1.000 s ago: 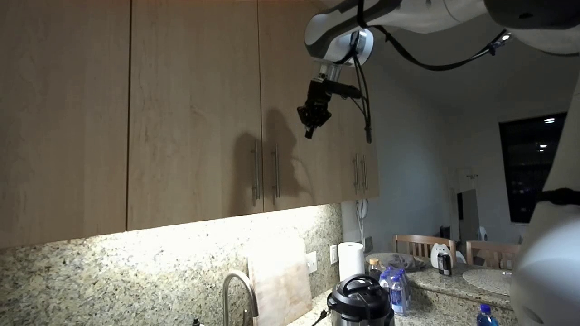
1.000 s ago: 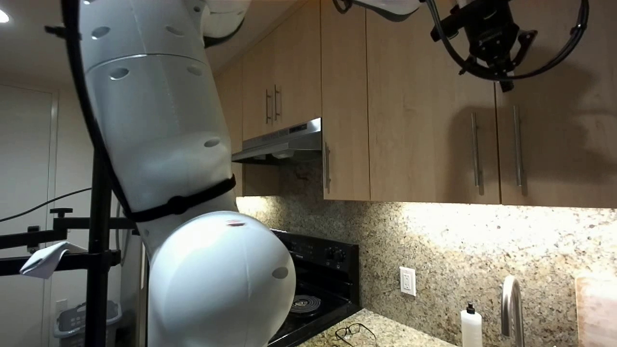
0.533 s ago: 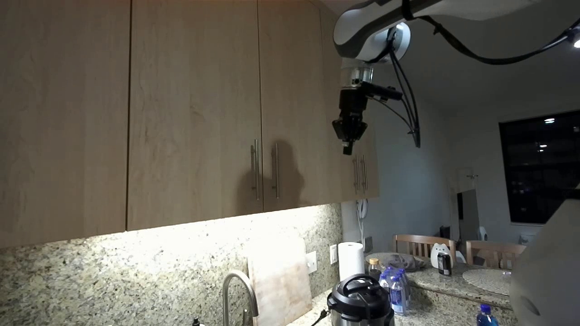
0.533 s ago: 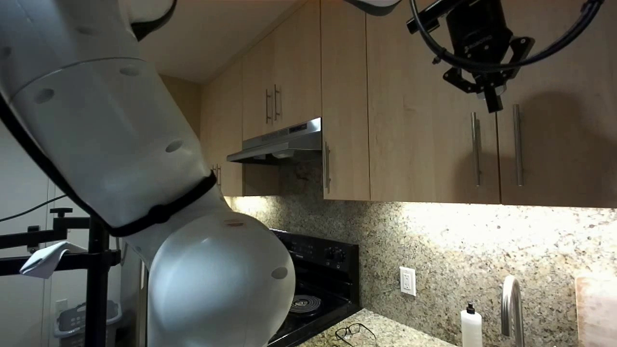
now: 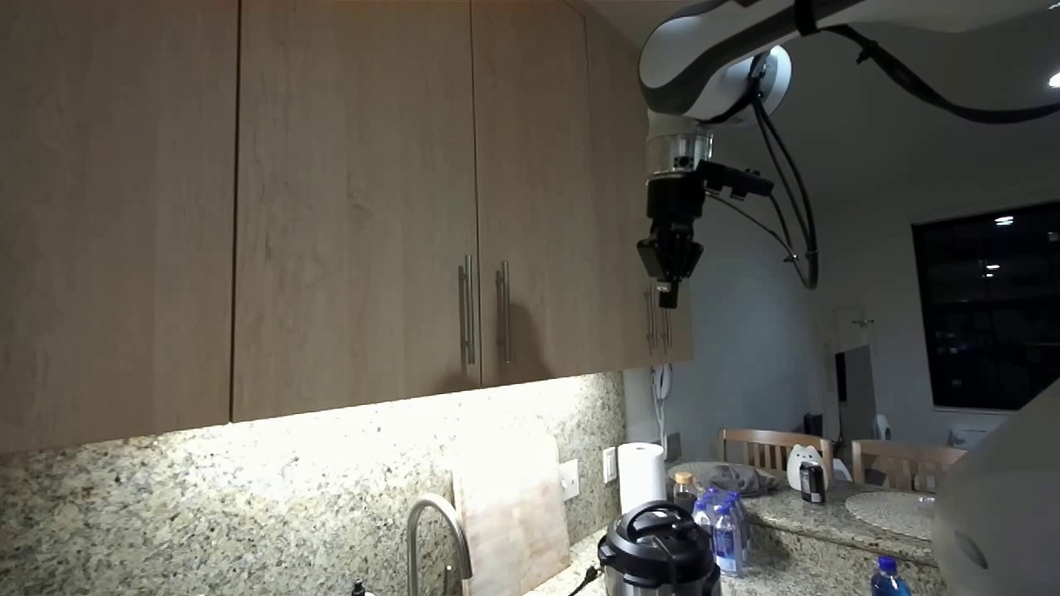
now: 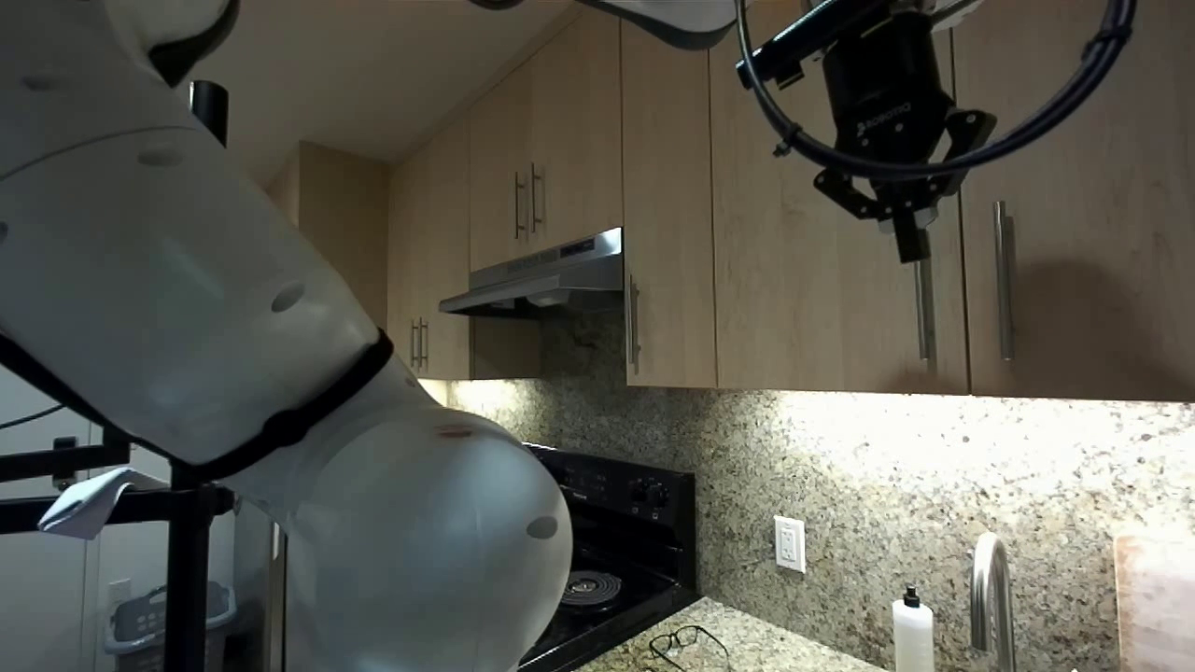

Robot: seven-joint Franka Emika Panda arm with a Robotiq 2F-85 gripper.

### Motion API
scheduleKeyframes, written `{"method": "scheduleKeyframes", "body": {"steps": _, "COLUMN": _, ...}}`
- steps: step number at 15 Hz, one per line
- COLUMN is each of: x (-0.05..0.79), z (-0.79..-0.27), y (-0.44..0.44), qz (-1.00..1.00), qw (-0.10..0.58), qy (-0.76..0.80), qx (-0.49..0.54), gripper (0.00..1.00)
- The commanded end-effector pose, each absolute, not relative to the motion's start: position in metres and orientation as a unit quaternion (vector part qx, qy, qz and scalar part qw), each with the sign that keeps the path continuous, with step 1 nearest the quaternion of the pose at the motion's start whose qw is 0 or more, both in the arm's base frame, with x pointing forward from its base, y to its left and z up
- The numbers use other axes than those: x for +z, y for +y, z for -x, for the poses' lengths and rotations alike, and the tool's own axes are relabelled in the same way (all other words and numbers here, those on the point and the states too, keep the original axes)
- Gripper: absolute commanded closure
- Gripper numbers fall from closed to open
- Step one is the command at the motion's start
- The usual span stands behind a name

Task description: Close the cupboard door

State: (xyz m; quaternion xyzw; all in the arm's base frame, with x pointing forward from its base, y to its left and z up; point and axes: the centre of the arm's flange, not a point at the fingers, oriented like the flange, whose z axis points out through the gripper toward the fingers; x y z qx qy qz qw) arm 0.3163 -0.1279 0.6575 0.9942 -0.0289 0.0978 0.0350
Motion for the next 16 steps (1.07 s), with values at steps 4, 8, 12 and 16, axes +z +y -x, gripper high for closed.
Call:
{"method": "scheduleKeyframes", "body": {"steps": 4, "x": 0.628, "z": -0.298, "y": -0.112, "qz": -0.998, "qw": 0.029, "qy": 0.008, "qx": 0.054, "gripper": 1.00}}
{"method": "scheduleKeyframes", "body": {"steps": 8, "x": 0.622, "z": -0.297, "y": -0.107, "qz": -0.999, "qw": 0.028, "qy": 0.017, "qx": 0.042, "gripper": 1.00}}
{"method": "scheduleKeyframes", "body": {"steps": 12, "x": 0.623, "z": -0.297, "y": -0.107, "qz": -0.999, "qw": 0.031, "qy": 0.014, "qx": 0.039, "gripper": 0.73}}
{"method": "scheduleKeyframes", "body": {"steps": 16, "x": 0.628, "z": -0.293, "y": -0.107, "qz": -0.999, "qw": 0.028, "qy": 0.016, "qx": 0.031, "gripper": 0.49}}
